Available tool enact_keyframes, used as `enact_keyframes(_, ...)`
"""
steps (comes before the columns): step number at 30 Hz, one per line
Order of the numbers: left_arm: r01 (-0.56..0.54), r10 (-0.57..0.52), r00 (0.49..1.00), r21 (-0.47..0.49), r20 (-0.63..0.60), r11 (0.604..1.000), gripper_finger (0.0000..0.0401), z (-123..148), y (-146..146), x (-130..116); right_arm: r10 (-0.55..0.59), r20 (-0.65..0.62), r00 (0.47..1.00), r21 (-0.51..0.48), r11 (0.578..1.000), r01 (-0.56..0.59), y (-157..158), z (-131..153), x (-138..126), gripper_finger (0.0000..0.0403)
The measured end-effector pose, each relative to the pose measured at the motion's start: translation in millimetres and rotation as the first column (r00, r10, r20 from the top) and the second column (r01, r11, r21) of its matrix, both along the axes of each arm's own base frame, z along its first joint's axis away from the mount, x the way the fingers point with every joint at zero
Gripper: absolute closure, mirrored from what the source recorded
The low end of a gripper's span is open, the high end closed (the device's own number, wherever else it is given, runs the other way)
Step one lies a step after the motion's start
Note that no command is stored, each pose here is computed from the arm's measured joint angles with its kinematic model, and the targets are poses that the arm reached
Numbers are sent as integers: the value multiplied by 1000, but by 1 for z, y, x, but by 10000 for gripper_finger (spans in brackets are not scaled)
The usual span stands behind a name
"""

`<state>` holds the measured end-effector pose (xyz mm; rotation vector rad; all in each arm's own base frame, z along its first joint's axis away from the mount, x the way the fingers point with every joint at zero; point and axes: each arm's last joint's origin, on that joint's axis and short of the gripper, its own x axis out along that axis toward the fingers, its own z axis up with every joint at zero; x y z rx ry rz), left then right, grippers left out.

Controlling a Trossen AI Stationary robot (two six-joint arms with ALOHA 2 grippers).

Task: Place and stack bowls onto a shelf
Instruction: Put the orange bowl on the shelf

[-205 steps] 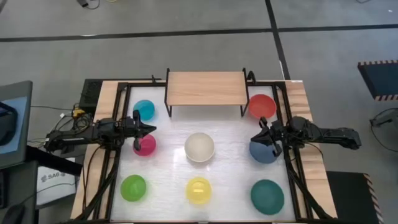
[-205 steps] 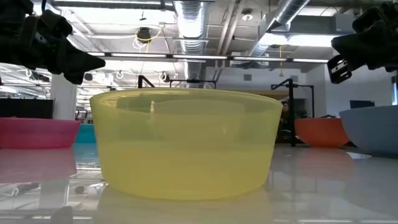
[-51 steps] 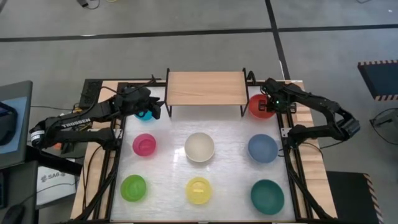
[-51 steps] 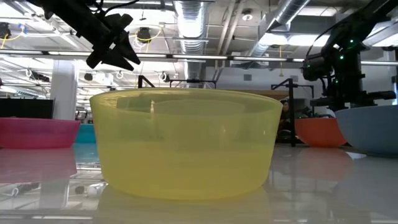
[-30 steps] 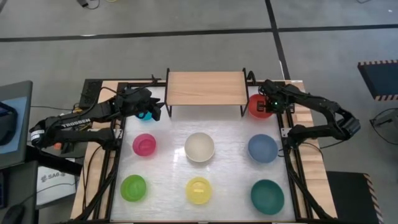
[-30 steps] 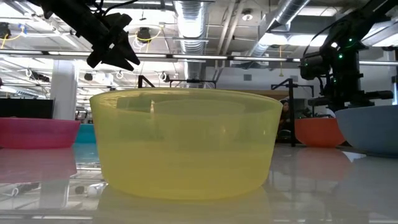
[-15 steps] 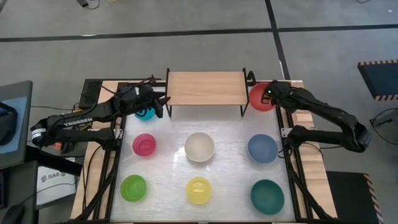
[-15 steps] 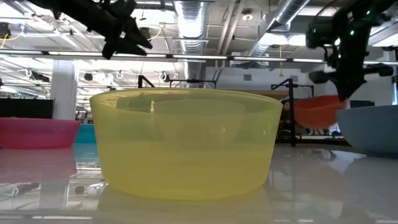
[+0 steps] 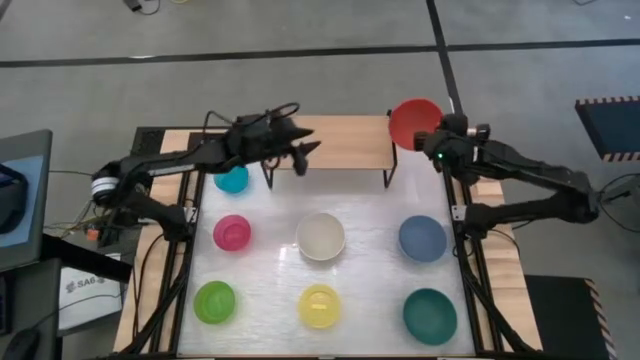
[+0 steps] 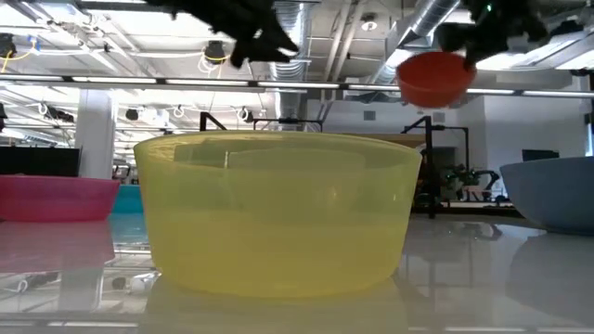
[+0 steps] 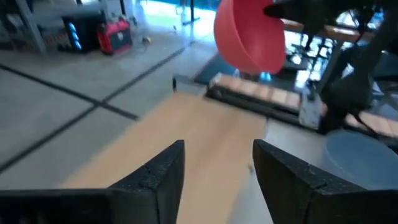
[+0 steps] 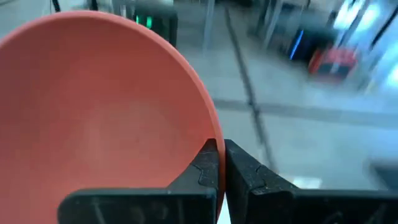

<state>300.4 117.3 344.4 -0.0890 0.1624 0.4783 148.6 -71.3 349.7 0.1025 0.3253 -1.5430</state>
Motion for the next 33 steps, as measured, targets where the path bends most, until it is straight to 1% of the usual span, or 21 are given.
enact_keyframes(3,1,-1,1000,37,6,999,215,14,9,22,57,-36,998,-59,997,-59,5,11,20,376)
enact_keyframes(5,27,-28,1000,84,0,996,214,23,14,37,115,-85,990,-83,989,-122,10,13,37,376)
enact_keyframes(7,53,-50,998,131,-26,990,214,31,18,51,147,-133,980,-117,980,-163,16,14,54,376)
enact_keyframes(8,53,-48,998,142,-39,989,214,34,19,57,153,-161,975,-132,976,-175,18,14,61,376)
enact_keyframes(10,21,-10,997,148,-75,989,214,37,21,69,165,-208,964,-153,968,-198,23,12,75,376)
enact_keyframes(13,-29,50,988,142,-145,989,214,37,23,80,162,-263,951,-173,962,-212,27,9,90,376)
enact_keyframes(17,-27,56,982,158,-179,987,221,40,21,85,183,-293,938,-170,956,-239,30,3,104,376)
enact_keyframes(20,-24,56,982,173,-182,985,242,41,19,86,197,-315,928,-159,953,-256,31,-3,110,376)
enact_keyframes(26,-16,56,978,192,-203,981,302,40,19,85,238,-272,933,-169,942,-289,37,0,114,369)
enact_keyframes(33,-56,109,962,211,-250,976,384,36,22,84,287,-285,915,-169,924,-343,42,4,116,362)
